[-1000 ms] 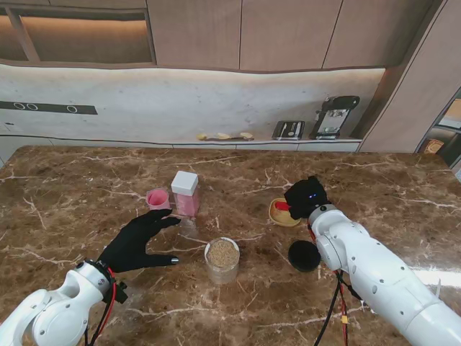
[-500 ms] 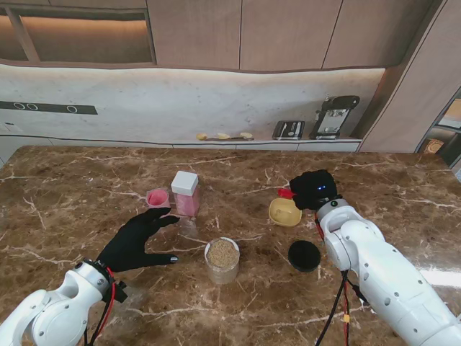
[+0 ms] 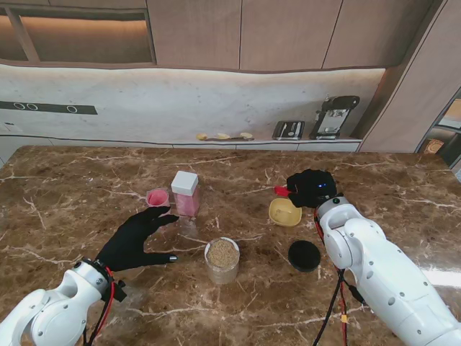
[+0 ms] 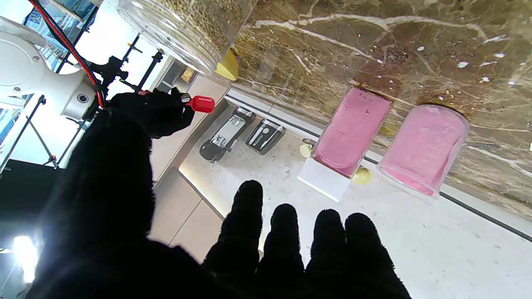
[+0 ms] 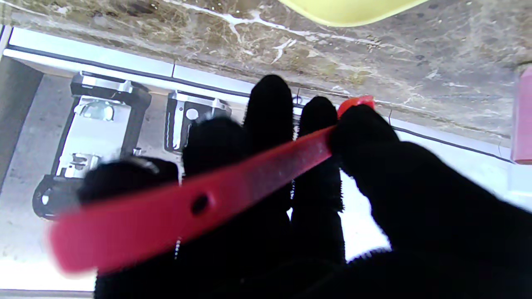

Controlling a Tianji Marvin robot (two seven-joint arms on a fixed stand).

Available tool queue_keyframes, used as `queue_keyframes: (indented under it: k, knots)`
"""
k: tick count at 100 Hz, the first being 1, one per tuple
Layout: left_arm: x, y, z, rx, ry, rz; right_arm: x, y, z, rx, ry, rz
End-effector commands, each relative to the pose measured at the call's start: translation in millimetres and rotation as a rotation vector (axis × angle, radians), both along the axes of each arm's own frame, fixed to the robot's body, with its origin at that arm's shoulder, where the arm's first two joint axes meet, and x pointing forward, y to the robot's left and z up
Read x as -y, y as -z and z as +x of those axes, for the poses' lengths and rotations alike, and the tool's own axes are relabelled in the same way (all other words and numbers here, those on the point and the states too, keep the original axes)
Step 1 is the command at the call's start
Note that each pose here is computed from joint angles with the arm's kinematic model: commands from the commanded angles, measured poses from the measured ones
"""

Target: Measure grain into the airtight container

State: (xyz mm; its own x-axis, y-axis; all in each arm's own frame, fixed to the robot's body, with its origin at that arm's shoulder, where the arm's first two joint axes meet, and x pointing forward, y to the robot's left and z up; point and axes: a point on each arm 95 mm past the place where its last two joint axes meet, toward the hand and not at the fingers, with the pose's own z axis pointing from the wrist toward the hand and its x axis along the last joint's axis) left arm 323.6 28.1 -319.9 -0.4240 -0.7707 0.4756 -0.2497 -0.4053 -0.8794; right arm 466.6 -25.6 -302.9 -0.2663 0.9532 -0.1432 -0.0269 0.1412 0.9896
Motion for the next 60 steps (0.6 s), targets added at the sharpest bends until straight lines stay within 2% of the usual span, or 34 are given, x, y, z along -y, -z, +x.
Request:
queue_keyframes:
  k: [1, 26, 46, 60]
  knots:
    - [0.5, 1.9, -2.3, -0.004, 0.002, 0.002, -0.9, 3.3, -0.5, -0.018, 0.006, 0.007]
    - [1.1, 0.5, -1.6, -0.002, 0.008, 0.006, 0.5, 4.4, -0.6, -0.030, -0.008, 0.002]
    - [0.2, -2.7, -1.0, 0.001, 0.010, 0.013, 1.0, 5.1, -3.4, -0.053, -0.013, 0.055]
    - [-0.8, -5.9, 0.1, 0.007, 0.012, 0.018, 1.3, 4.1, -7.8, -0.087, -0.009, 0.129]
